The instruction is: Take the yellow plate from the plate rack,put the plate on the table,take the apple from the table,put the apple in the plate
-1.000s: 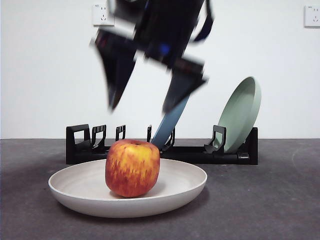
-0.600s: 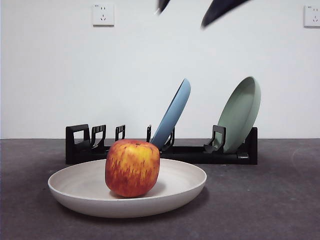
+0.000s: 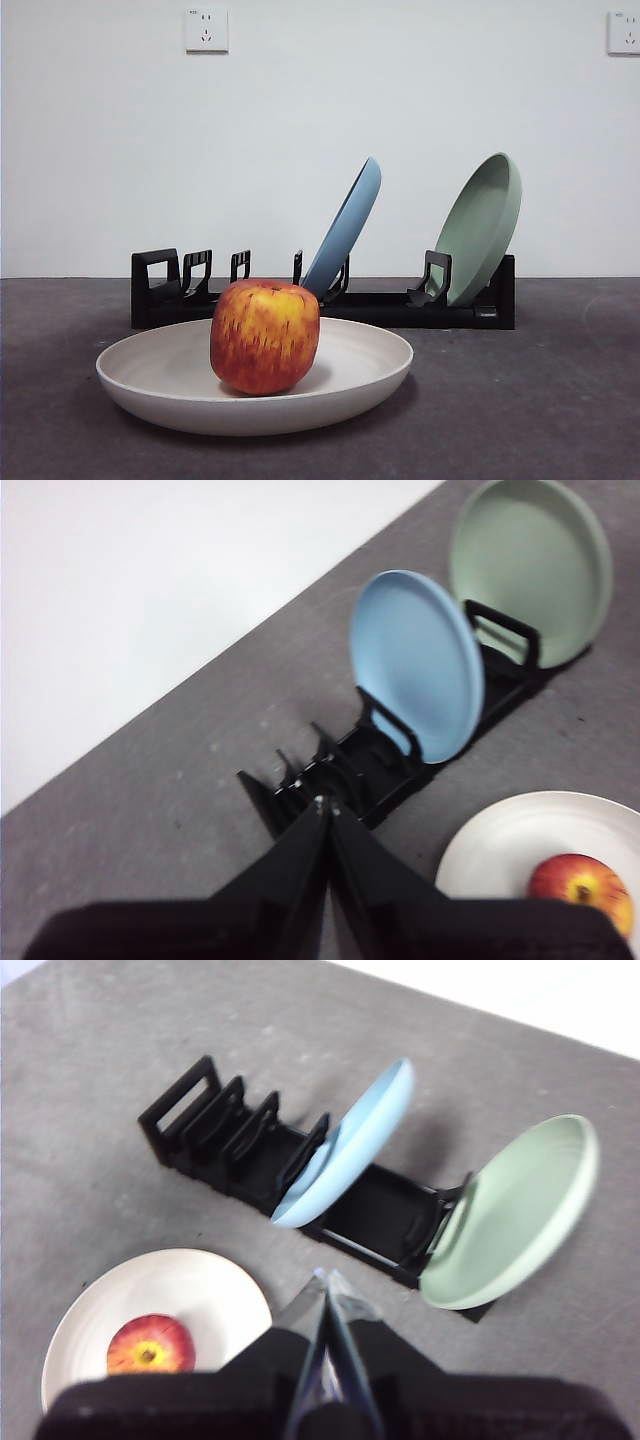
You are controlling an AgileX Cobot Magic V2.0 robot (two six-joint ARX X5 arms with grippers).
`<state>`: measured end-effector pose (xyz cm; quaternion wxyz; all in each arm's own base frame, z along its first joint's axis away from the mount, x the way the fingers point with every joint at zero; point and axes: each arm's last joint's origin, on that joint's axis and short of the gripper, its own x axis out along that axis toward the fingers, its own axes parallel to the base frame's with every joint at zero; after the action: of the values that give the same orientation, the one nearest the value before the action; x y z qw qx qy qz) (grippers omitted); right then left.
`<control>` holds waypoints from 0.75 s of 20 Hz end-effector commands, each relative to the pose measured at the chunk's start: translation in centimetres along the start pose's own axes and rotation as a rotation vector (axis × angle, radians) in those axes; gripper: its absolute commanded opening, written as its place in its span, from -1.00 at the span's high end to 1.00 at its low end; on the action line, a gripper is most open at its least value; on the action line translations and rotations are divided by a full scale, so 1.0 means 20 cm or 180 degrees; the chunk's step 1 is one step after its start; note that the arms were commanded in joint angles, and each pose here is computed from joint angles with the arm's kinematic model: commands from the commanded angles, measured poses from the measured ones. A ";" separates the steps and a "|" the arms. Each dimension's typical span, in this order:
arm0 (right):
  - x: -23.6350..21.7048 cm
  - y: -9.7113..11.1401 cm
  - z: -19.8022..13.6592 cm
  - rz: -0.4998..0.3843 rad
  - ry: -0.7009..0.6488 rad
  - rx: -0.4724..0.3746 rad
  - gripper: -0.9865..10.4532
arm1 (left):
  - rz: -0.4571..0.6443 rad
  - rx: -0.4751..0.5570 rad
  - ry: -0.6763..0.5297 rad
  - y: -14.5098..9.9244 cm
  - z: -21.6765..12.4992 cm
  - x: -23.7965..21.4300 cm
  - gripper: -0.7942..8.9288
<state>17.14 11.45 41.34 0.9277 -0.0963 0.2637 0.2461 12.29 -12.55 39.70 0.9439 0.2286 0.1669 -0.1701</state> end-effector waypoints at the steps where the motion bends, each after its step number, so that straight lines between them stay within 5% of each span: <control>1: -0.02 -0.01 -0.08 -0.0032 -0.0042 0.0024 0.85 | 0.0069 -0.0154 -0.0001 0.07 -0.05 0.02 0.86; 10: 0.10 0.00 -0.65 -0.0158 -0.0447 0.0578 0.85 | 0.0148 -0.0975 -0.0210 0.01 -0.60 0.13 0.86; 15: 0.16 -0.01 -0.81 -0.0416 -0.0352 0.0799 0.83 | -0.0180 -0.1143 -0.0209 -0.06 -0.76 0.15 0.85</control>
<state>12.33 7.63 25.88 0.9574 0.0041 0.2396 0.1612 10.87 -6.82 25.49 0.9688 0.0553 0.1683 -0.1736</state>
